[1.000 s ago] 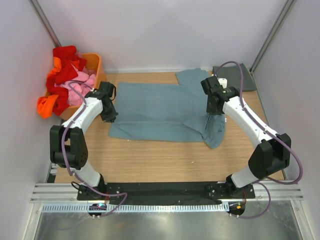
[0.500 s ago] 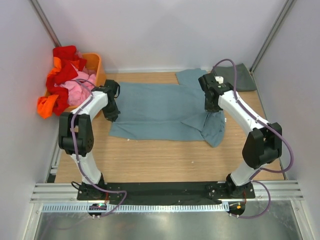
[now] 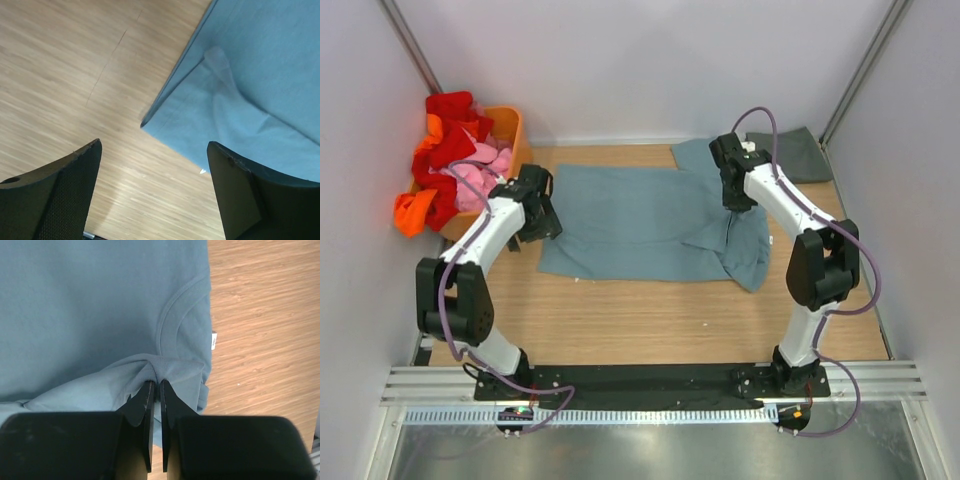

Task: Fold and stack the t-shirts
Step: Fold the tshirt

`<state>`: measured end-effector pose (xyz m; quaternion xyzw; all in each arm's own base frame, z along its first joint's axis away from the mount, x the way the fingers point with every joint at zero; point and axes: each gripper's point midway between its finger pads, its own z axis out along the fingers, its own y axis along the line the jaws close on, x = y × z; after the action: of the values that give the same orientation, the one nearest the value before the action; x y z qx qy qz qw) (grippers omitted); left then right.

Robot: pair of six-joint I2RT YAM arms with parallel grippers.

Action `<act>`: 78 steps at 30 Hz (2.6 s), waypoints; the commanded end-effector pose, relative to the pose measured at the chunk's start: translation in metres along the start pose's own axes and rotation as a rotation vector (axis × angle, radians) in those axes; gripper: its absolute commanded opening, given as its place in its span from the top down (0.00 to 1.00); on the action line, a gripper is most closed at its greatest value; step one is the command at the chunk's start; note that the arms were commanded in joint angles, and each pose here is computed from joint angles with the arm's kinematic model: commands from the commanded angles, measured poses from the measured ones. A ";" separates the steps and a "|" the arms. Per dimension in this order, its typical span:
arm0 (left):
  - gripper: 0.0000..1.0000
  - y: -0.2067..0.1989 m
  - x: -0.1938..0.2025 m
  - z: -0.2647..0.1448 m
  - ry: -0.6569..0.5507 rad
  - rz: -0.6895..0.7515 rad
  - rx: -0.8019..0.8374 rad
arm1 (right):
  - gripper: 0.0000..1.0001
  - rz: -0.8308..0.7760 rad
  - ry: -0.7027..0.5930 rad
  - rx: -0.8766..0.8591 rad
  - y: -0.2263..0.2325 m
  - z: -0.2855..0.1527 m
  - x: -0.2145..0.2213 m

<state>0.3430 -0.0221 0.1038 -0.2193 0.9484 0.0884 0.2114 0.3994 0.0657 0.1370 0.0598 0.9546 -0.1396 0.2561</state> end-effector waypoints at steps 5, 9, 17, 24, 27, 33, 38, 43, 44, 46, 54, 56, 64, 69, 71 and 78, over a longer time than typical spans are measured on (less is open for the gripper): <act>0.17 -0.001 0.039 0.011 -0.033 -0.072 0.062 | 0.86 -0.006 -0.077 0.073 -0.009 0.002 -0.036; 0.22 -0.004 0.055 0.030 0.010 -0.086 0.052 | 0.69 -0.033 -0.079 0.102 -0.009 0.021 -0.043; 0.24 0.002 0.065 0.029 -0.004 -0.132 0.068 | 0.10 -0.031 -0.108 0.184 -0.018 0.032 -0.064; 0.25 0.011 0.072 0.029 -0.043 -0.175 0.070 | 0.01 0.319 -0.070 -0.113 -0.040 -0.006 0.017; 0.27 0.009 0.076 0.032 -0.056 -0.204 0.092 | 0.07 0.517 -0.005 -0.286 -0.046 -0.007 0.060; 0.30 0.005 0.080 0.030 -0.078 -0.247 0.156 | 0.27 0.701 0.138 -0.398 -0.055 0.012 0.126; 0.31 0.008 0.086 0.031 -0.077 -0.250 0.157 | 0.41 0.754 0.216 -0.481 -0.040 0.022 0.150; 0.31 0.012 0.093 0.034 -0.067 -0.246 0.148 | 0.59 0.786 0.219 -0.456 -0.043 0.028 0.157; 0.32 0.012 0.093 0.033 -0.072 -0.247 0.151 | 0.59 0.794 0.226 -0.431 -0.047 0.030 0.163; 0.32 0.015 0.094 0.032 -0.076 -0.244 0.146 | 0.60 0.819 0.202 -0.404 -0.057 0.028 0.164; 0.32 0.019 0.095 0.031 -0.089 -0.243 0.136 | 0.59 0.883 0.170 -0.360 -0.074 0.027 0.177; 0.32 0.019 0.094 0.032 -0.091 -0.250 0.134 | 0.58 0.889 0.201 -0.393 -0.065 0.035 0.182; 0.15 0.021 0.093 0.039 -0.109 -0.273 0.120 | 0.53 0.878 0.237 -0.487 -0.048 0.043 0.186; 0.15 0.021 0.089 0.040 -0.132 -0.298 0.127 | 0.53 0.867 0.246 -0.485 -0.046 0.046 0.191; 0.17 0.021 0.087 0.042 -0.135 -0.311 0.119 | 0.54 0.867 0.245 -0.489 -0.045 0.047 0.192; 0.20 0.012 0.068 0.031 -0.222 -0.355 0.196 | 0.55 0.854 0.253 -0.491 -0.044 0.052 0.193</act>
<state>0.2737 -0.0316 0.0270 -0.3338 0.8967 0.0013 0.2908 0.2574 0.0210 0.0214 0.4019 0.8639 0.2380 0.1883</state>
